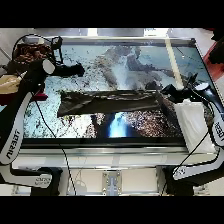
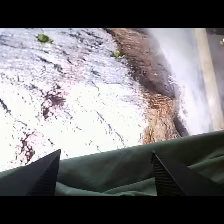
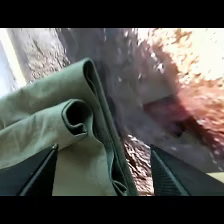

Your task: Fold the shirts.

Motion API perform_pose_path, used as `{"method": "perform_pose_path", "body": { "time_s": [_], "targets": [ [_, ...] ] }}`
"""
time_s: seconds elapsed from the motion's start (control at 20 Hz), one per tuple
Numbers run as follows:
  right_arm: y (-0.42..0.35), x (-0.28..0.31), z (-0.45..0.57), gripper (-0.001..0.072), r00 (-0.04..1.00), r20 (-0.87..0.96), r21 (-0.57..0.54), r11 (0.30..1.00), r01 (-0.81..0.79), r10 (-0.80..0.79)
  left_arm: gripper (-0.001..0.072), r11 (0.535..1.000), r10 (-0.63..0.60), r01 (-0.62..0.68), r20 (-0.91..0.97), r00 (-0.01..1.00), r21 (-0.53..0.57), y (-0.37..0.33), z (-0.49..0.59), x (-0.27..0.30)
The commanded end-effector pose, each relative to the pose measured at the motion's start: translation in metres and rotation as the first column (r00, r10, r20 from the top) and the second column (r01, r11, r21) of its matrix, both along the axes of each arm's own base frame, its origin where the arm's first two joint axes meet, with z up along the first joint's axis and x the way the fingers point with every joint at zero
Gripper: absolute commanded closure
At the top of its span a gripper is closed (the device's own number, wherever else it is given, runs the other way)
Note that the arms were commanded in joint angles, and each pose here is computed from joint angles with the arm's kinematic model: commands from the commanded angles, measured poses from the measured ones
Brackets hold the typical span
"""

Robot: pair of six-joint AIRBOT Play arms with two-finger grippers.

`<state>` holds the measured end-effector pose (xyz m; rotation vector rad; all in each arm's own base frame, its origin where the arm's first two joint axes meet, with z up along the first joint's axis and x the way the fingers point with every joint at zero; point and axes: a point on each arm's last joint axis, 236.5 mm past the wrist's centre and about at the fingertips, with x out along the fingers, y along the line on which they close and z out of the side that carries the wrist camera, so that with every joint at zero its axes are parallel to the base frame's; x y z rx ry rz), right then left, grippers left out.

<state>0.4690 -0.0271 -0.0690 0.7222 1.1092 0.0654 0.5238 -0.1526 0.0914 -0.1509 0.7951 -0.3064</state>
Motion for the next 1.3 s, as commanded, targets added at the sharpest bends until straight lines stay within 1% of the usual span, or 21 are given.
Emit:
{"method": "perform_pose_path", "body": {
  "time_s": [0.0,0.2,0.35,0.45,0.5,0.6,0.65,0.7,0.75,0.8,0.85,0.9,0.95,1.05,1.15,1.25],
  "targets": [
    [0.017,0.002,-0.026,0.0056,0.999,-0.013,0.115,0.993,-0.034,0.036,0.0065,0.999,-0.052,0.052,0.042,0.998,0.008,-0.023,0.011,-0.002],
    [0.028,0.005,-0.043,0.0056,0.997,-0.029,0.160,0.985,-0.060,0.066,0.0065,0.998,-0.056,0.056,0.021,0.998,-0.012,-0.027,0.009,-0.006],
    [0.055,0.012,-0.039,0.0057,0.992,-0.011,0.221,0.968,-0.120,0.125,0.0065,0.998,-0.057,0.057,0.016,0.998,-0.014,-0.028,0.008,-0.007],
    [0.074,0.016,-0.035,0.0061,0.985,0.004,0.219,0.961,-0.172,0.175,0.0065,0.998,-0.060,0.060,0.003,0.998,-0.016,-0.029,0.006,-0.009],
    [0.082,0.019,-0.032,0.0077,0.981,0.014,0.213,0.958,-0.190,0.191,0.0065,0.998,-0.064,0.064,-0.008,0.998,-0.014,-0.029,0.004,-0.011],
    [0.093,0.025,-0.026,0.0135,0.977,0.032,0.205,0.956,-0.211,0.209,0.0066,0.998,-0.069,0.069,-0.025,0.997,-0.011,-0.029,0.001,-0.015],
    [0.095,0.027,-0.023,0.0237,0.979,0.032,0.210,0.956,-0.204,0.202,0.0068,0.997,-0.072,0.072,-0.034,0.997,-0.009,-0.029,0.000,-0.016],
    [0.096,0.028,-0.022,0.0367,0.981,0.029,0.222,0.955,-0.195,0.194,0.0077,0.997,-0.074,0.074,-0.041,0.996,-0.008,-0.029,-0.001,-0.018],
    [0.097,0.027,-0.019,0.0533,0.982,0.029,0.244,0.951,-0.190,0.189,0.0143,0.997,-0.076,0.076,-0.049,0.996,-0.006,-0.029,-0.003,-0.019],
    [0.098,0.026,-0.014,0.0661,0.982,0.029,0.271,0.944,-0.188,0.187,0.0333,0.997,-0.078,0.077,-0.054,0.996,-0.005,-0.029,-0.004,-0.020],
    [0.100,0.026,-0.006,0.0669,0.982,0.033,0.304,0.934,-0.188,0.187,0.0549,0.997,-0.077,0.077,-0.055,0.995,-0.005,-0.029,-0.005,-0.020],
    [0.103,0.026,0.006,0.0670,0.980,0.043,0.334,0.921,-0.199,0.196,0.0696,0.997,-0.076,0.076,-0.057,0.995,-0.006,-0.029,-0.006,-0.019],
    [0.101,0.026,0.019,0.0670,0.976,0.058,0.339,0.915,-0.219,0.212,0.0696,0.997,-0.072,0.071,-0.071,0.995,-0.012,-0.030,-0.011,-0.019],
    [0.091,0.025,0.044,0.0671,0.973,0.060,0.297,0.926,-0.232,0.225,0.0698,0.996,-0.086,0.080,-0.150,0.985,-0.046,-0.044,-0.035,-0.026],
    [0.080,0.018,0.071,0.0670,0.968,0.055,0.228,0.940,-0.252,0.246,0.0698,0.990,-0.140,0.130,-0.240,0.961,-0.058,-0.075,-0.074,-0.039],
    [0.078,0.008,0.099,0.0671,0.960,0.066,0.175,0.944,-0.280,0.272,0.0698,0.978,-0.208,0.205,-0.278,0.938,-0.042,-0.118,-0.116,-0.051]
  ]
}}
